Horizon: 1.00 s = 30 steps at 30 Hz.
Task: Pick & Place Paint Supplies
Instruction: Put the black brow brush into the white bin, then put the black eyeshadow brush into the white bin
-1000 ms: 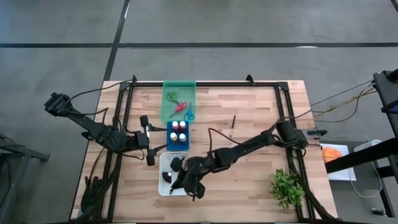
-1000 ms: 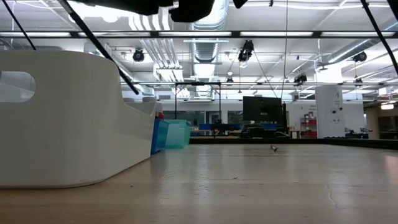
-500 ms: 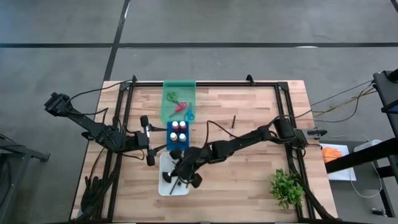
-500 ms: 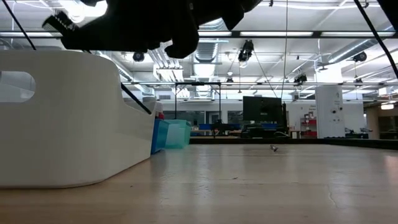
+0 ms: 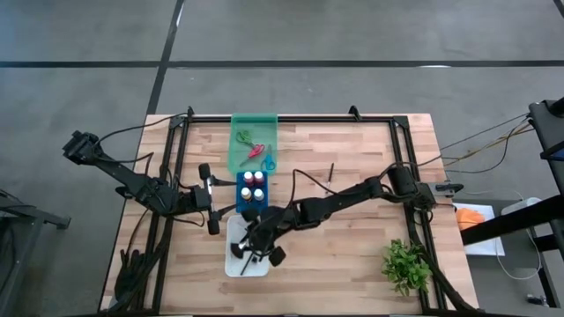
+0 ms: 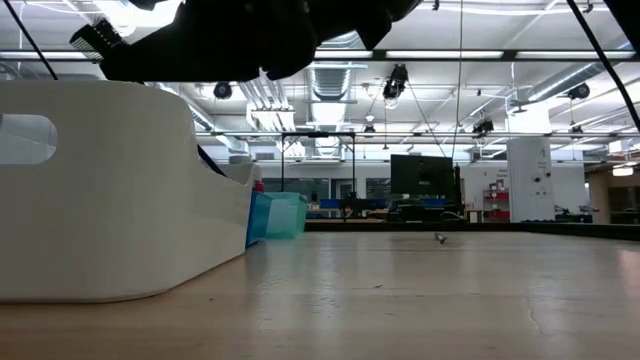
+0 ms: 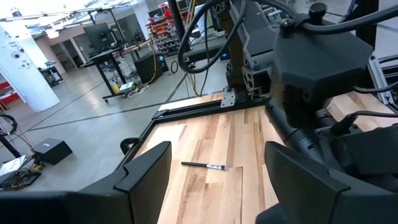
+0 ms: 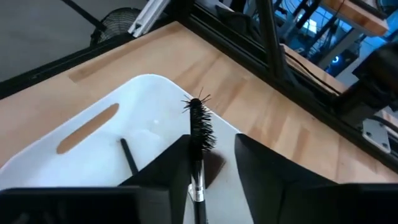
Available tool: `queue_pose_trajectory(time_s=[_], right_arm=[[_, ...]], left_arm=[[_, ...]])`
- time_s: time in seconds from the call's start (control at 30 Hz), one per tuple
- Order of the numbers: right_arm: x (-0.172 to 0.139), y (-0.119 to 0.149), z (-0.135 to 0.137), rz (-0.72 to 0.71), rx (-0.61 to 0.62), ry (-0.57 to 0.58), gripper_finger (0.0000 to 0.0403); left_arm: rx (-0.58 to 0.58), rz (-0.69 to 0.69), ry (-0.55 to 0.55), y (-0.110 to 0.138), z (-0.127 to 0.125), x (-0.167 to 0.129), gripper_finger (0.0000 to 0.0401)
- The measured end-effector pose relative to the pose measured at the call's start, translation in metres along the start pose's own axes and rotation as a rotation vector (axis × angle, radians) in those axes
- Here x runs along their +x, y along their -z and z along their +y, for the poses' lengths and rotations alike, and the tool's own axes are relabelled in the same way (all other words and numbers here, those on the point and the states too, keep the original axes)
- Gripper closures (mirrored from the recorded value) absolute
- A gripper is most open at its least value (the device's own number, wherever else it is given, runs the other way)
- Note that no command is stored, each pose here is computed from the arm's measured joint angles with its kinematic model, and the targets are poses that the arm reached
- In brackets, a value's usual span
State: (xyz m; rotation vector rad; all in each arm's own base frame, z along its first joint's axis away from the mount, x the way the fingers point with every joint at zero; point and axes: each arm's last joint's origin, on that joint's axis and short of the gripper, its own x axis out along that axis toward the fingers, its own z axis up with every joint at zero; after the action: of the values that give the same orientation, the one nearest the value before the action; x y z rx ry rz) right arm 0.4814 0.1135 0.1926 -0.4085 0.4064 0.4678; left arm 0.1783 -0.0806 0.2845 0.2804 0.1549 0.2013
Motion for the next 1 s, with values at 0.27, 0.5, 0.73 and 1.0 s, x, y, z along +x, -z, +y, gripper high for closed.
queue_pose_trajectory(time_s=[0.27,0.5,0.73,1.0], right_arm=[[-0.001,-0.004,0.005,-0.012,-0.069,-0.016,0.0256],[-0.006,-0.007,0.005,0.003,-0.03,-0.042,0.0255],[-0.037,-0.014,0.011,0.213,0.193,-0.064,0.0255],[-0.08,0.014,0.034,0.827,0.41,0.52,0.0255]], left_arm=[[0.001,0.001,0.0,0.0,0.0,0.0,0.0134],[0.002,0.003,0.0,0.0,0.0,0.0,0.0134],[0.005,0.005,0.001,0.001,0.0,0.0,0.0134],[0.002,0.003,0.001,0.0,0.0,0.0,0.0135]])
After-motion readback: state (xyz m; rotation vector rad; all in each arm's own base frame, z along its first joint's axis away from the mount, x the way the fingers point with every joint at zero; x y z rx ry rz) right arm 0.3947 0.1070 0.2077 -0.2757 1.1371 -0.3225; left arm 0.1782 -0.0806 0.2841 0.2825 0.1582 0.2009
